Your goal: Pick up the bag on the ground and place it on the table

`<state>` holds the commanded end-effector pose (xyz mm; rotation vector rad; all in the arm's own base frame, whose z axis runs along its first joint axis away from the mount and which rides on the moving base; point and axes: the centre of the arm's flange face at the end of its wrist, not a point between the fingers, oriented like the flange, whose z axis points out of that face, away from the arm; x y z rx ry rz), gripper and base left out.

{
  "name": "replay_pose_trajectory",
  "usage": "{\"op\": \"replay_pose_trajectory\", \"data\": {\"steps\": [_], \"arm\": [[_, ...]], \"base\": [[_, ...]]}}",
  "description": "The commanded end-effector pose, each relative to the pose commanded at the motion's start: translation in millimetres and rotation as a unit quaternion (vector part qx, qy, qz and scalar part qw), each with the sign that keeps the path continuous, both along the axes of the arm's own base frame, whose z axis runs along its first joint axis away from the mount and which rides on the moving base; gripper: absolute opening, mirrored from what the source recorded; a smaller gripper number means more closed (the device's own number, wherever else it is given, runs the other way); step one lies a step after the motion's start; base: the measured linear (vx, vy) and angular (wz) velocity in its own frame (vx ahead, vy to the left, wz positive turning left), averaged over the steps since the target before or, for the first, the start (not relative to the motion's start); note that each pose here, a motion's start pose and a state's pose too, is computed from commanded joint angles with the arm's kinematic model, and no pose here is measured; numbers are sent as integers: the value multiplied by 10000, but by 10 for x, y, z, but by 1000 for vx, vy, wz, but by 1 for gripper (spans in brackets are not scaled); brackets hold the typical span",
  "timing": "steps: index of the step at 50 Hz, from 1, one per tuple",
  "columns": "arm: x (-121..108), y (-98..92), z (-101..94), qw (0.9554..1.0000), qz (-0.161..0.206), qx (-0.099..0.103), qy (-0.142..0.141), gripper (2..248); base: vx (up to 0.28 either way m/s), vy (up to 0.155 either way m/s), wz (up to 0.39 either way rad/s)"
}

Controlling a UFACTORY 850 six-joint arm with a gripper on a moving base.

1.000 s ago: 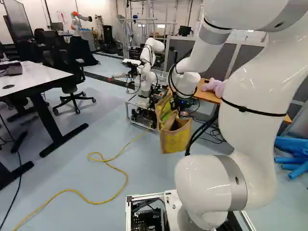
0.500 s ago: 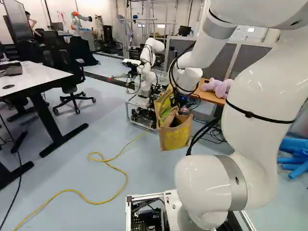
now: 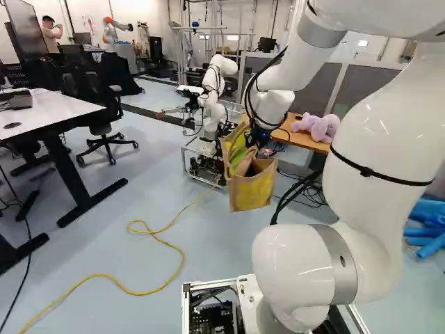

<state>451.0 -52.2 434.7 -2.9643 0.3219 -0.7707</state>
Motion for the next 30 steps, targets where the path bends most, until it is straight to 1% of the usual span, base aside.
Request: {"op": "replay_pose_trajectory", "data": {"steps": [16, 30], "arm": [[40, 11, 199, 9998, 22, -17, -200, 22], [20, 19, 373, 9992, 28, -41, -388, 22]], "base": [[0, 0, 0], [0, 0, 0]]}}
